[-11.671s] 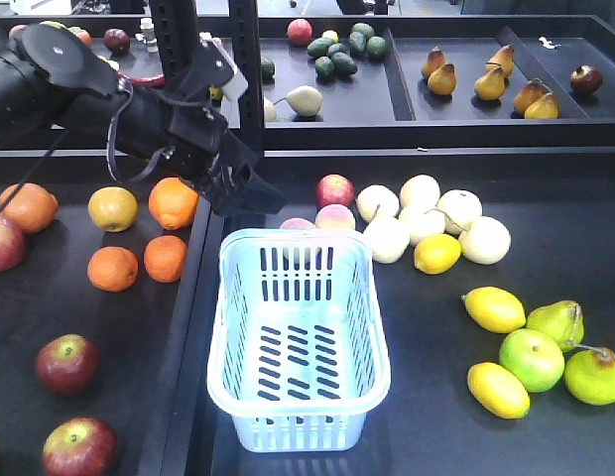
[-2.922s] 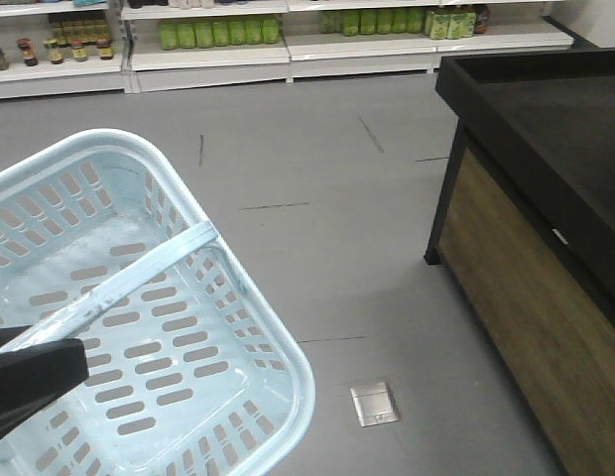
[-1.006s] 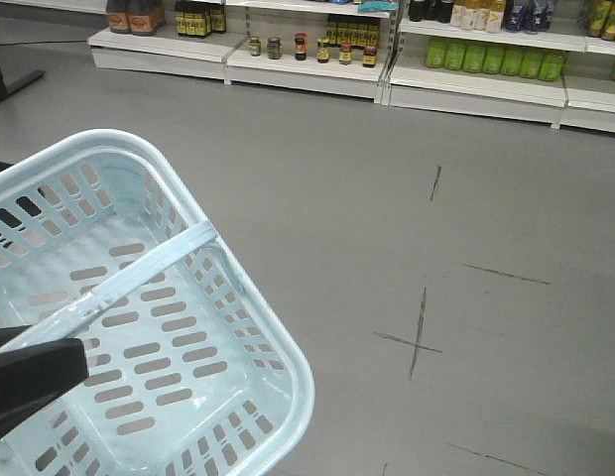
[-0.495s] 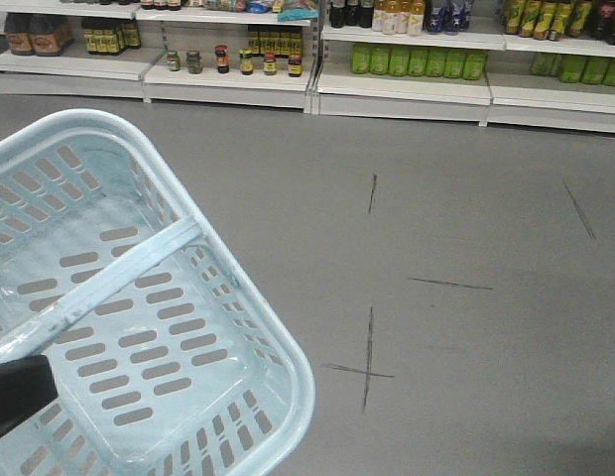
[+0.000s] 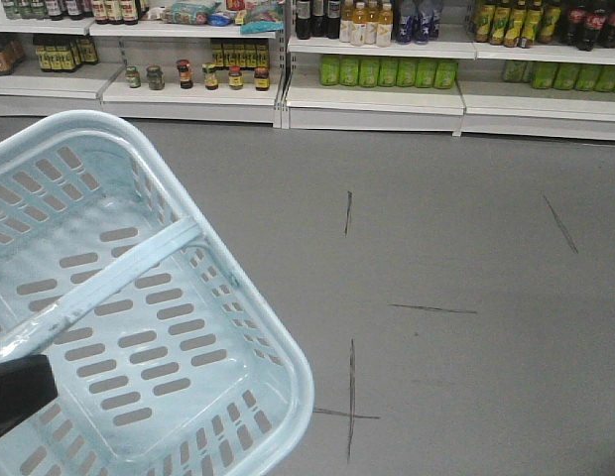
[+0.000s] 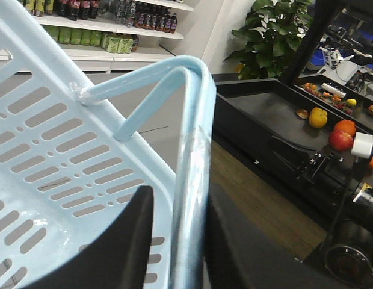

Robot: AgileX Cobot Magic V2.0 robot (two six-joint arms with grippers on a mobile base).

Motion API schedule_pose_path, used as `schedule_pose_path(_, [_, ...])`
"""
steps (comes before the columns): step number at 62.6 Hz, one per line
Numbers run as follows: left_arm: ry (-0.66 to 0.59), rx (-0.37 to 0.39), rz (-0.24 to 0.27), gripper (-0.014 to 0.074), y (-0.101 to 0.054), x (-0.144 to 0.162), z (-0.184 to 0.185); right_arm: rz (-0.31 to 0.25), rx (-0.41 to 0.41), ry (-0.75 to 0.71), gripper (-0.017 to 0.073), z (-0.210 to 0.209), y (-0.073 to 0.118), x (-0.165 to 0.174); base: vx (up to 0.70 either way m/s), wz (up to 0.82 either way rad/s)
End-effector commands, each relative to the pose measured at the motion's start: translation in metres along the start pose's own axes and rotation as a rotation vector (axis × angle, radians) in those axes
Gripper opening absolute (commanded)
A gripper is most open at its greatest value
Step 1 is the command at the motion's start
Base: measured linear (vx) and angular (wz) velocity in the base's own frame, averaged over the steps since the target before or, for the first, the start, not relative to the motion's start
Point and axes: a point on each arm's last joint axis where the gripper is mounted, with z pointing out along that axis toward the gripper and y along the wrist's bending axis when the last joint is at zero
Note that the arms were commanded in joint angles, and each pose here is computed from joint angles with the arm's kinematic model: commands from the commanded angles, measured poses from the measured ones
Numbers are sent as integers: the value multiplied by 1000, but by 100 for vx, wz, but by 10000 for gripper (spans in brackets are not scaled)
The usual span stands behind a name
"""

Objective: Pick three apples into basket with both arms
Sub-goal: 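Turn and drive the base toward the table of apples and oranges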

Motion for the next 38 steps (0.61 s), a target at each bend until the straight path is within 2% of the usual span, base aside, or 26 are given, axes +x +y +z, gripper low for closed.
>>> schedule_pose_path(1, [-86,9,-16,-6,-4,-13,-3,-10,-3,-75,-5,-1,0,-3,30,-7])
schedule_pose_path(38, [-86,9,-16,-6,-4,-13,-3,-10,-3,-75,-5,-1,0,-3,26,-15])
